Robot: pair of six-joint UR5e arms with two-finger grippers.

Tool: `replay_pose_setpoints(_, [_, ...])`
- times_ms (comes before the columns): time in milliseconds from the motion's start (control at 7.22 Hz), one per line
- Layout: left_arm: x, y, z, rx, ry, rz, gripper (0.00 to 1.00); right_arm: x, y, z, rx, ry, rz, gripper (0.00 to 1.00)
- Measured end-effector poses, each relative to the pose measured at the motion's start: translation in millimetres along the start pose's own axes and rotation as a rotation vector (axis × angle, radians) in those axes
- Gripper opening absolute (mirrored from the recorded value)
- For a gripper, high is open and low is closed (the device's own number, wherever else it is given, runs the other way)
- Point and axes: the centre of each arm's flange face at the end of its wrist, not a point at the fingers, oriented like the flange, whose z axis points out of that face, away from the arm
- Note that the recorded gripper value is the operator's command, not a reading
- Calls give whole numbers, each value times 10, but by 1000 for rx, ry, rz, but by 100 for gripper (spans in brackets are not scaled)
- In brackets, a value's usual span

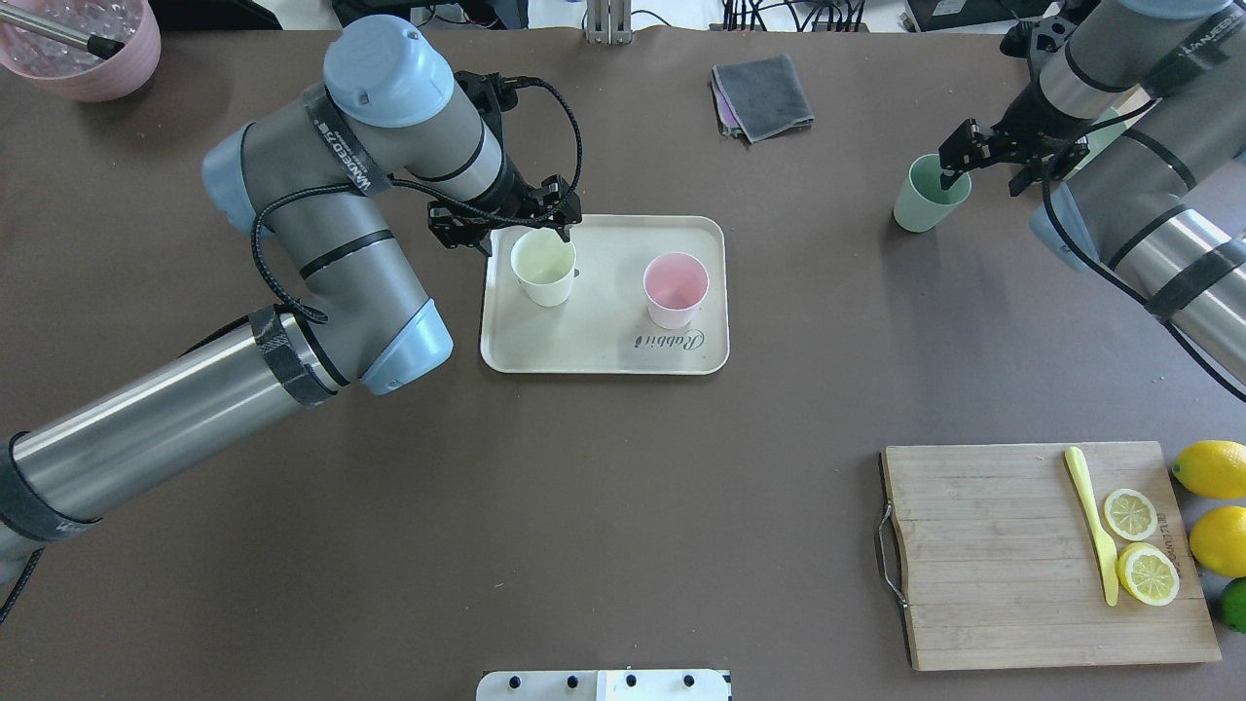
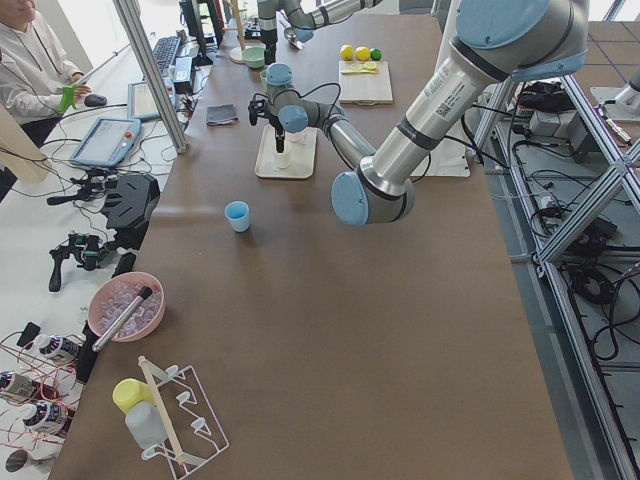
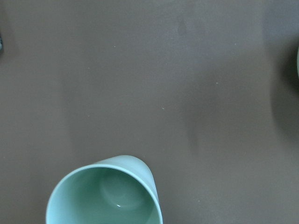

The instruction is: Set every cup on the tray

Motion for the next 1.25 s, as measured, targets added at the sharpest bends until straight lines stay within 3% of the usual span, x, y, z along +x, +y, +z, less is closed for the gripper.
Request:
replay_pose_setpoints(138, [-18, -22, -47, 3, -6, -5, 97, -18, -16, 57, -8, 5, 23, 0])
replay_pose_setpoints(415, [-138, -140, -303, 17, -29, -13, 97, -61, -31, 107, -18, 7, 56, 0])
replay_pose_setpoints(692, [-874, -375, -597, 37, -75, 79, 97, -378, -94, -15, -9, -19, 60, 0])
replay_pose_setpoints(969, [-1828, -744, -850, 26, -121, 195, 97, -1333, -39, -131, -6, -74, 63, 0])
replay_pose_setpoints(1246, [-2580, -1176, -966, 24, -185, 268, 97, -2404, 239, -145, -14, -121, 71, 0])
